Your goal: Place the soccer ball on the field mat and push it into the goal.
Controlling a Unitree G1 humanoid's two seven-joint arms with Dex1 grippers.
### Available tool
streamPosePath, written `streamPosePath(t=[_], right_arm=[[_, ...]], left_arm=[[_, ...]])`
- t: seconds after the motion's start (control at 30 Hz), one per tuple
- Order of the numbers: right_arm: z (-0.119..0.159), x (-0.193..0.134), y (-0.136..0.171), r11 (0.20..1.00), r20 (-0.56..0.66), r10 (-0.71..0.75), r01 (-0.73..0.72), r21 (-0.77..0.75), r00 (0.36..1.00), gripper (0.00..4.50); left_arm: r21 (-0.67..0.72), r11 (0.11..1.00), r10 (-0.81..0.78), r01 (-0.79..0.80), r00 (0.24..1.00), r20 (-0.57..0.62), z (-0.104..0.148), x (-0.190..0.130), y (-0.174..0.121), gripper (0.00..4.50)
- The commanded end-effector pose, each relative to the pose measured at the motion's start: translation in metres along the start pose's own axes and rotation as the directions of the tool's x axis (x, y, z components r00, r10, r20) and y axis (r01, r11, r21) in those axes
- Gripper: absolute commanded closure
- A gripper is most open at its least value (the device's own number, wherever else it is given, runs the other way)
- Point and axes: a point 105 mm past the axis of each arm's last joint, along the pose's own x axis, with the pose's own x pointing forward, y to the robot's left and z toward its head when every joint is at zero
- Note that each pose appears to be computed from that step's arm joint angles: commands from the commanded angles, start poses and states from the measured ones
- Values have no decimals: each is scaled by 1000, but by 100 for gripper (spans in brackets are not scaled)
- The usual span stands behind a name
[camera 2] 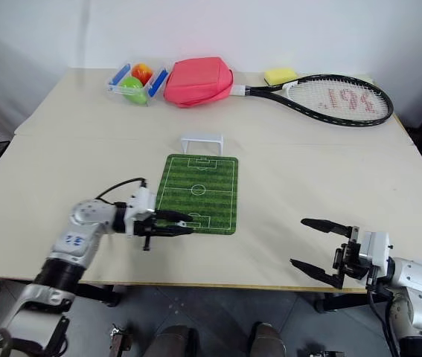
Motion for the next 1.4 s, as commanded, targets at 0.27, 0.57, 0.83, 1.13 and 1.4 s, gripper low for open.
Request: streamPosePath(t=[0.27, 0.57, 0.83, 1.13, 1.4], right_arm=[[20, -1, 22, 998, 36, -52, 52, -17, 998, 0], [26, 13, 26, 998, 50, -68, 69, -12, 996, 0], [33, 30, 23, 998, 65, -60, 61, -11, 996, 0], [45, 46, 16, 999, 80, -44, 45, -6, 996, 0], [54, 57, 8, 999, 96, -37, 38, -11, 995, 0]], left_arm=[[63, 997, 48, -48, 999, 2, -5, 5, 17, 363], [38, 999, 27, -28, 999, 33, -5, 9, 15, 265], [72, 996, 38, -44, 996, 78, 5, 9, 16, 146], [101, 992, 62, -76, 989, 135, 20, -1, 19, 146], [128, 983, 100, -128, 973, 207, 45, -39, 13, 146]])
